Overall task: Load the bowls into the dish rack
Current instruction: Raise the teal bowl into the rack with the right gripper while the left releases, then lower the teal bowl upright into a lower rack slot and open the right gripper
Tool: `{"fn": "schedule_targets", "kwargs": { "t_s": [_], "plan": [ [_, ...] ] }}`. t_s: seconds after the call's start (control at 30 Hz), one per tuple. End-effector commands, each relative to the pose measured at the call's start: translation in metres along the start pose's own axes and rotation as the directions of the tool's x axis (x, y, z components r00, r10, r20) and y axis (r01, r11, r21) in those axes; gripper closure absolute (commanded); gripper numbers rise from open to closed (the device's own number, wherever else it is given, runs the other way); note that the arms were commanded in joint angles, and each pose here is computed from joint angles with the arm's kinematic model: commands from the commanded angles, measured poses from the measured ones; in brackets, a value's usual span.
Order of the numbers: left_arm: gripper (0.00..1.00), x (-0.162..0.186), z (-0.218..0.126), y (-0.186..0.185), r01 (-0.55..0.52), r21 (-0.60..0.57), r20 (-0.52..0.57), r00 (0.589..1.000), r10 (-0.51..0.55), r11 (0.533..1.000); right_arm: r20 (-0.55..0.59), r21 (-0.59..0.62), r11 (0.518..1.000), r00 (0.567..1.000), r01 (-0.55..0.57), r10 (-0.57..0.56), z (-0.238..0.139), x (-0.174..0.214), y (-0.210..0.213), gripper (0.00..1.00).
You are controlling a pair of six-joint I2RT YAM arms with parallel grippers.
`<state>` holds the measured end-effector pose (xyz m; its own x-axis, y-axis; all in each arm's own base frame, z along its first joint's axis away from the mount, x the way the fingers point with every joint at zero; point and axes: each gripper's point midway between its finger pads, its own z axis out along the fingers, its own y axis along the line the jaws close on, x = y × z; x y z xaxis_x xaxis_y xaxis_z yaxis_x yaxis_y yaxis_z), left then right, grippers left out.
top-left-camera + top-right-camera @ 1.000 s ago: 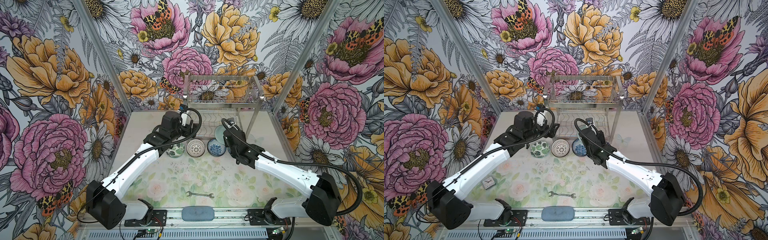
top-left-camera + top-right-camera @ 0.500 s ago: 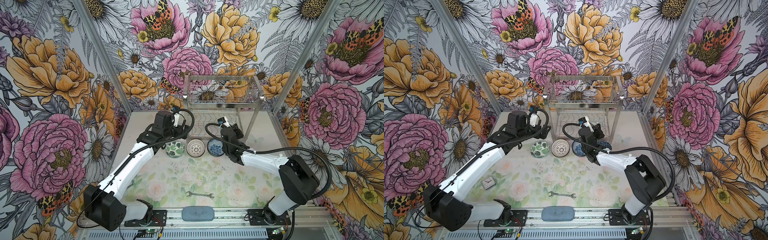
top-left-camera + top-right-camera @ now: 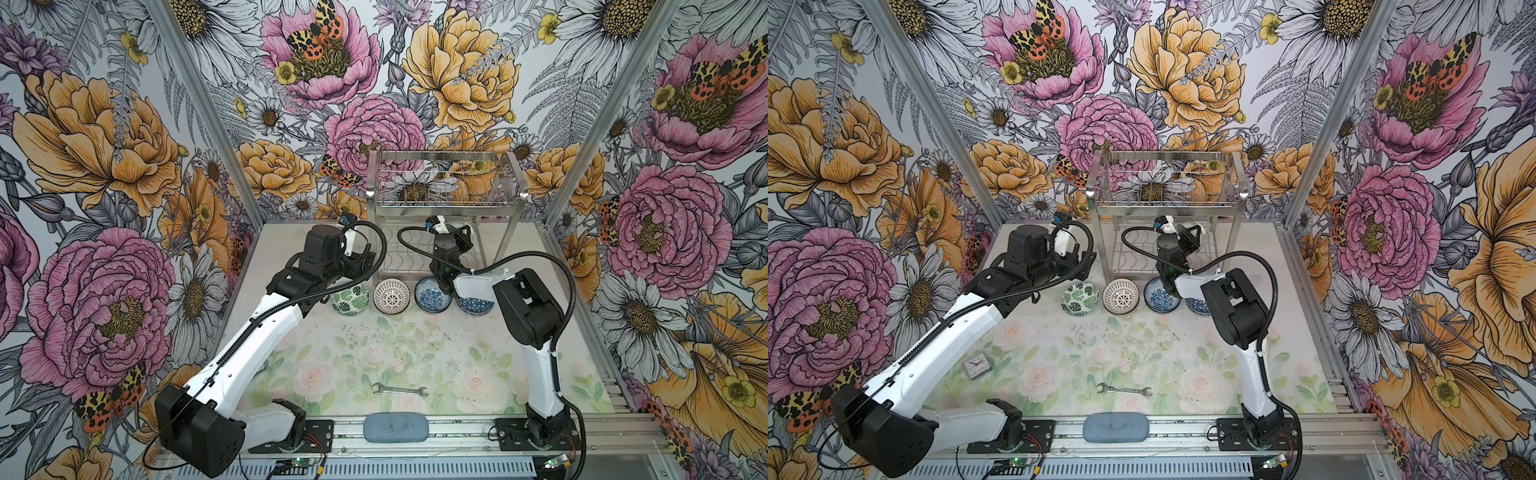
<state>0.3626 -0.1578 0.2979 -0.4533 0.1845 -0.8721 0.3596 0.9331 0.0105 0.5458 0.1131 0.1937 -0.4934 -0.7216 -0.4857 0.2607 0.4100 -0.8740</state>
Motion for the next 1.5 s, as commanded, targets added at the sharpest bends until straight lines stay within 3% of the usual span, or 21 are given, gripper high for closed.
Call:
{"fn": "schedule_targets", "kwargs": {
  "t_s": [0.0, 0.37, 1.07, 1.47],
  "plan": [
    [0.01, 0.003, 0.0, 0.008, -0.005, -0.032, -0.008, 1.0, 0.005, 0.999, -0.001, 0.084, 0.994, 0.998, -0.069, 0.069, 0.018, -0.013, -0.028, 1.0],
    [0.01, 0.004, 0.003, 0.009, 0.0, -0.029, -0.016, 1.0, 0.0, 1.0, -0.1, 0.044, 0.998, 0.994, -0.046, 0.051, 0.069, 0.009, 0.001, 1.0],
    [0.01, 0.003, 0.002, 0.012, 0.011, -0.024, -0.015, 1.0, -0.012, 1.0, -0.173, -0.041, 0.999, 0.985, 0.018, -0.025, 0.103, 0.02, 0.053, 1.0],
    [0.01, 0.003, 0.004, 0.014, 0.032, -0.011, -0.017, 0.999, -0.032, 0.999, -0.207, 0.002, 0.998, 0.976, 0.071, -0.069, 0.113, 0.031, 0.048, 1.0]
  ]
}}
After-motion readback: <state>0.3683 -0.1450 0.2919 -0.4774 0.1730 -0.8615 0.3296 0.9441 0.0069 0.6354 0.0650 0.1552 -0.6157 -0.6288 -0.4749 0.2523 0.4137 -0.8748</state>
